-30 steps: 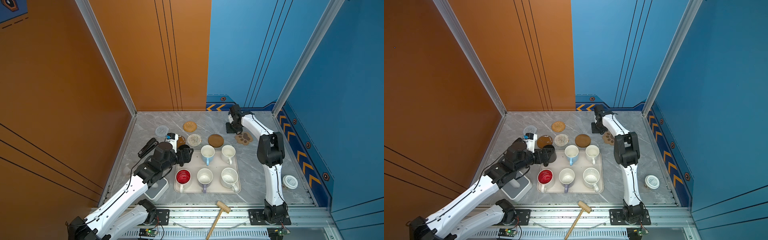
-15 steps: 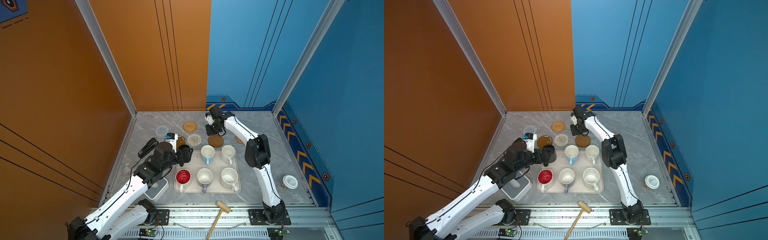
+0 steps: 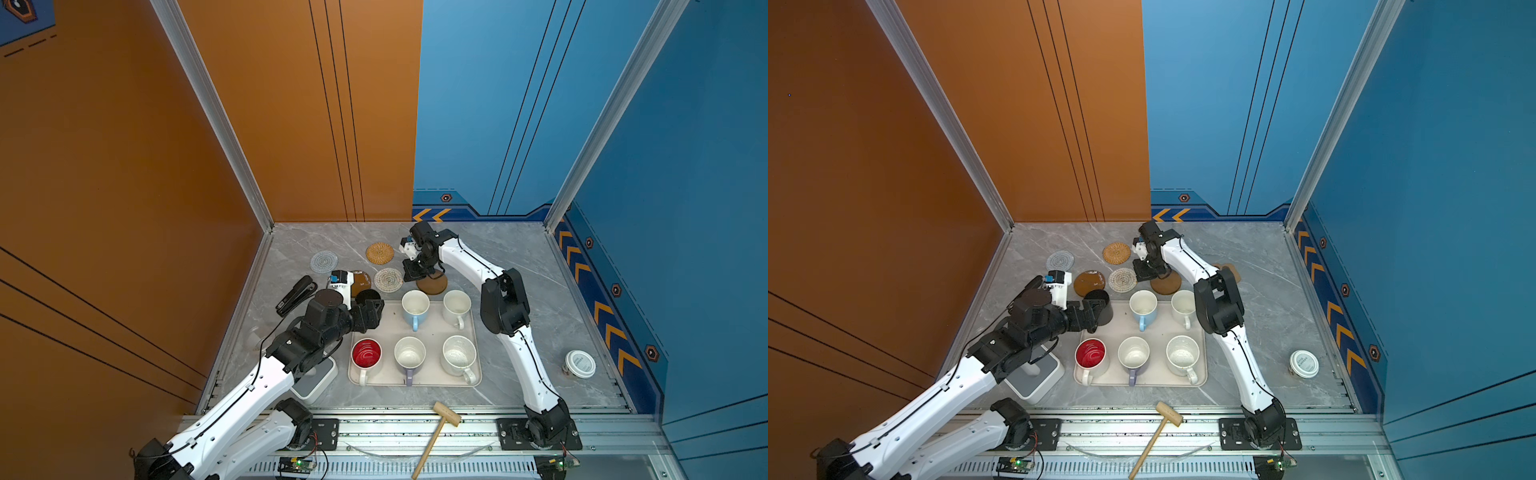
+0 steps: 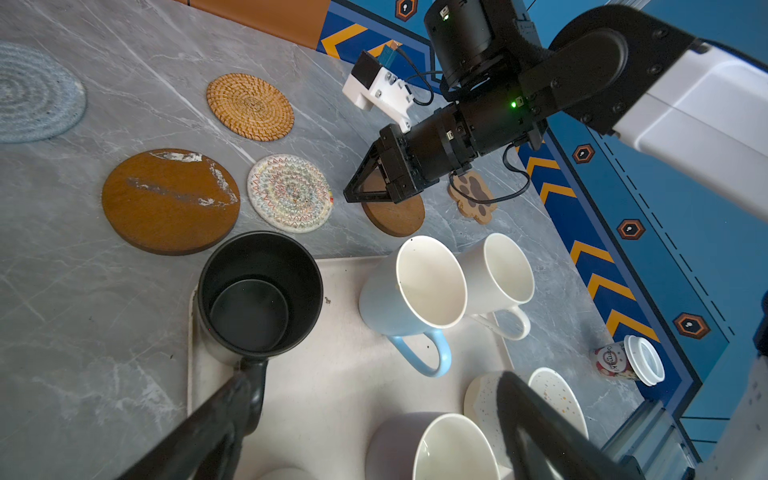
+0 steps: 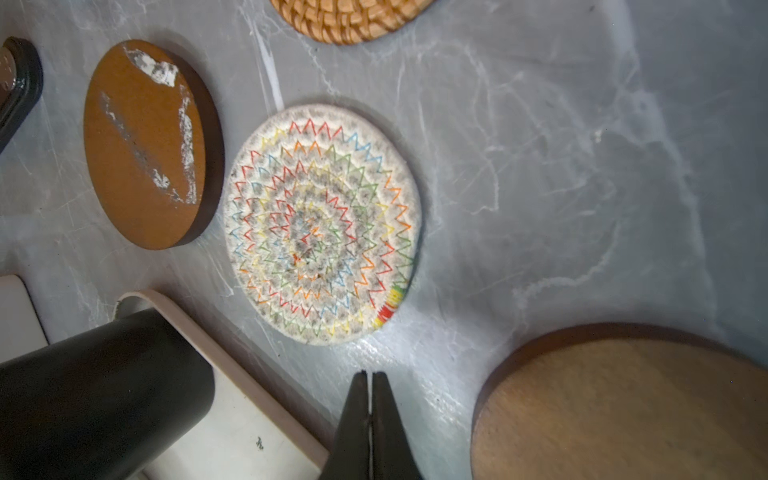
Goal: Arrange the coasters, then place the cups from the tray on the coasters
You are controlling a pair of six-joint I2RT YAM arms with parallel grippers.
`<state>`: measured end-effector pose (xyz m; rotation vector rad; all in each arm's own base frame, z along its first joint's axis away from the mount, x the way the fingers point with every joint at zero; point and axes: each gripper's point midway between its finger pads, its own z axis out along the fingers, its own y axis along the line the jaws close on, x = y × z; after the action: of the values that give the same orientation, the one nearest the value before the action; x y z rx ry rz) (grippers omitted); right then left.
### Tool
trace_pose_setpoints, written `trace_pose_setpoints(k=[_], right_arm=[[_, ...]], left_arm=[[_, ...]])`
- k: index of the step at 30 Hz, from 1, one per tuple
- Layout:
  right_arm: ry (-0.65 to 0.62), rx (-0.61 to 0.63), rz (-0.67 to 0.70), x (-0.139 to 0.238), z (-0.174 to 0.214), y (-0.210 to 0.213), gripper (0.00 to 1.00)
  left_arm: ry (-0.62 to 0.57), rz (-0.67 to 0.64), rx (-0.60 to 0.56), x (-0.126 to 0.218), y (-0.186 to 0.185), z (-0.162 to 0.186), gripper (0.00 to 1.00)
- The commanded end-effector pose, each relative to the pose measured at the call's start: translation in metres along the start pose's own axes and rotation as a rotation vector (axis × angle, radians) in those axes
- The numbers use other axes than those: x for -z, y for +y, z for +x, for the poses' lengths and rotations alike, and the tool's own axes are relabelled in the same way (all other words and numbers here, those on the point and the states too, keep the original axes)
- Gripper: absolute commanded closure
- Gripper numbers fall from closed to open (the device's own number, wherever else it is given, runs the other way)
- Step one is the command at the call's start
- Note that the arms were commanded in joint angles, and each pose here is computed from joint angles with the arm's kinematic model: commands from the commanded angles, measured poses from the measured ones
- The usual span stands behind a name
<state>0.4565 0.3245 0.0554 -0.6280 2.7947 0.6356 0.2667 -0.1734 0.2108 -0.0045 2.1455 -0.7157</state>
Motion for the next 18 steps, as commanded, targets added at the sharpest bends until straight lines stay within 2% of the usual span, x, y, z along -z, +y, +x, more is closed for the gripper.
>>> trace_pose_setpoints(k=[1,18], right_arm=[[0.053,-0.019,-0.015,-0.007,0.011,0.002,0.98],[0.092,-0.121,0.080,-0.015,0.021,-0.043,1.00]], left_arm=[[-0.022,-0.002,0.000,0.002,0.001,-0.001,0.06],[-0.028,-0.016,-0.004,0.003,0.006,0.001,0.06]])
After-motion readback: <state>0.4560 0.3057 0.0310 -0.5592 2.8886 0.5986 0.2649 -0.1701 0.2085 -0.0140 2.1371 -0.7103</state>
